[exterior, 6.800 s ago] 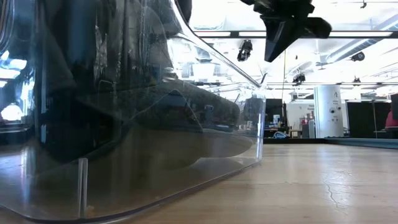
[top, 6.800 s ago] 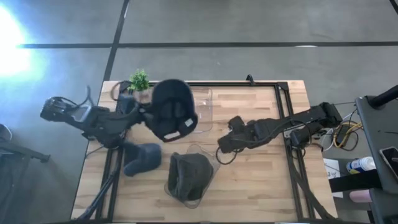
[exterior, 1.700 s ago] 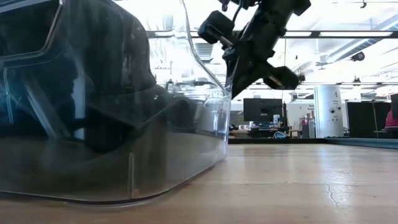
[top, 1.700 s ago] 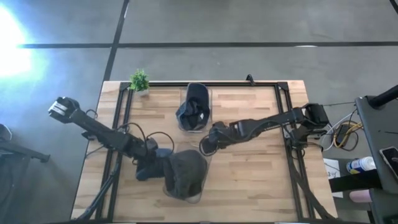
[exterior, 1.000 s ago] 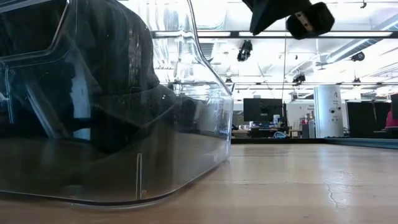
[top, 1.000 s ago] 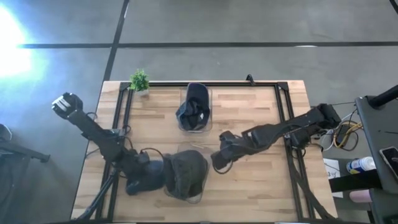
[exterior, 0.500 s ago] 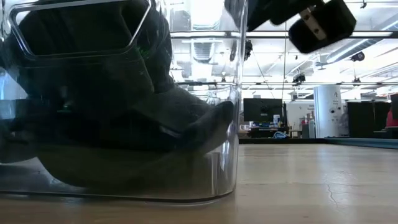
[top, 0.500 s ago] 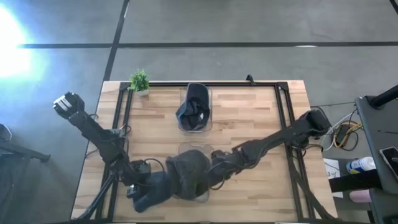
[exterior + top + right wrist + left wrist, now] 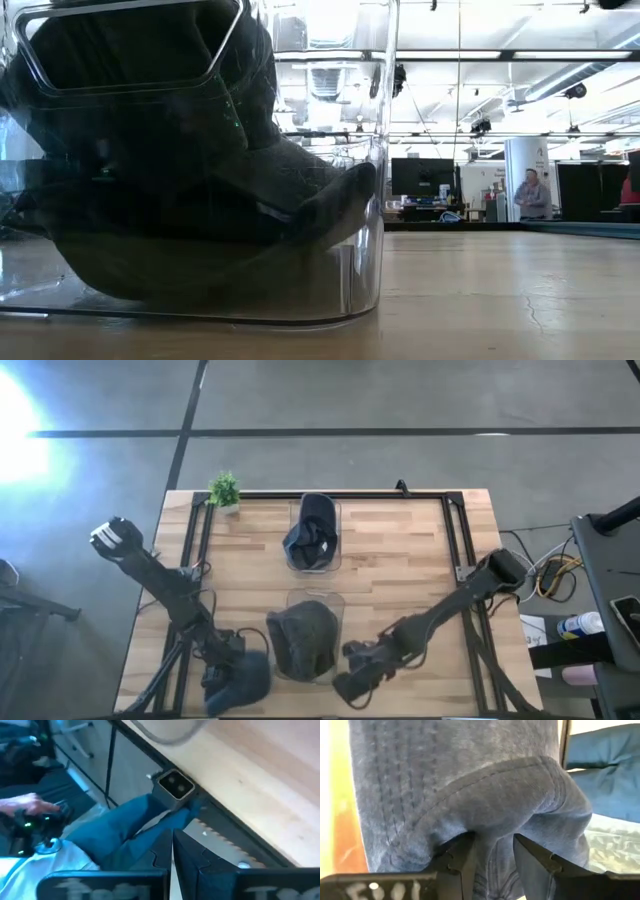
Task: Pick & Place hat
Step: Put the blue cap into the top transparent bin
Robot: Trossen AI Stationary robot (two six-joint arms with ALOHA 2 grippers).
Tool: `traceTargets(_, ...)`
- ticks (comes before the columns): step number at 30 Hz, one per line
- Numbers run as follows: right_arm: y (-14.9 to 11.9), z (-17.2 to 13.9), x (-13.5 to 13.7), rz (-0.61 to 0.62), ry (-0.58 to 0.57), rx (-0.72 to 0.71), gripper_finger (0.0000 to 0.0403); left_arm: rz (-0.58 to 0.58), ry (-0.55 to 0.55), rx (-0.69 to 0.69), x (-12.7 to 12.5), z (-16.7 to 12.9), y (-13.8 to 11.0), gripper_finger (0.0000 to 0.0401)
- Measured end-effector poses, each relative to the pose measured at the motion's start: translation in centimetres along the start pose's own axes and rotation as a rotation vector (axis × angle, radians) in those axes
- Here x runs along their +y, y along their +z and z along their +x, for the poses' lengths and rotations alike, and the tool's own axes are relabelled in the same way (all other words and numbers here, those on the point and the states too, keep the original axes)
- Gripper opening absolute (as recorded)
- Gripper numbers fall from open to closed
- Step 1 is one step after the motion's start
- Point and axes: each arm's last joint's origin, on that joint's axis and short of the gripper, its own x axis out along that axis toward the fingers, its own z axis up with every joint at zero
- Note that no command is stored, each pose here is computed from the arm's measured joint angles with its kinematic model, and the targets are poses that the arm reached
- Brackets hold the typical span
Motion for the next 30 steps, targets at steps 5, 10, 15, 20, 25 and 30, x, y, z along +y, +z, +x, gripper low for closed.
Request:
traceTargets(5,0.7,3.1,-0.6,0.015,0.018,-0.066,0.0013,-0.006,-0.011,-0.011,-0.6,0.8,0.6,0.0128)
traceTargets(10,1.8,5.2,-1.1,0.036,0.023,-0.149,0.0013,-0.007,0.002,-0.026,-1.1,1.4,1.2,0.0128)
traceTargets(15,2.0,5.4,-0.9,0.078,0.041,-0.261,0.0013,0.007,-0.033,-0.047,-1.6,1.9,1.6,0.0128)
traceTargets(20,2.3,4.0,-1.4,0.146,-0.011,-0.424,0.0013,0.007,-0.052,-0.086,-1.7,2.3,2.1,0.0128)
traceTargets(25,2.2,2.2,-1.3,0.169,-0.034,-0.491,0.0013,0.036,-0.032,-0.109,-1.6,2.7,3.0,0.0128)
traceTargets(30,0.8,2.0,-0.7,0.154,0.006,-0.419,0.0013,0.046,0.004,-0.176,-1.4,2.8,4.4,0.0128)
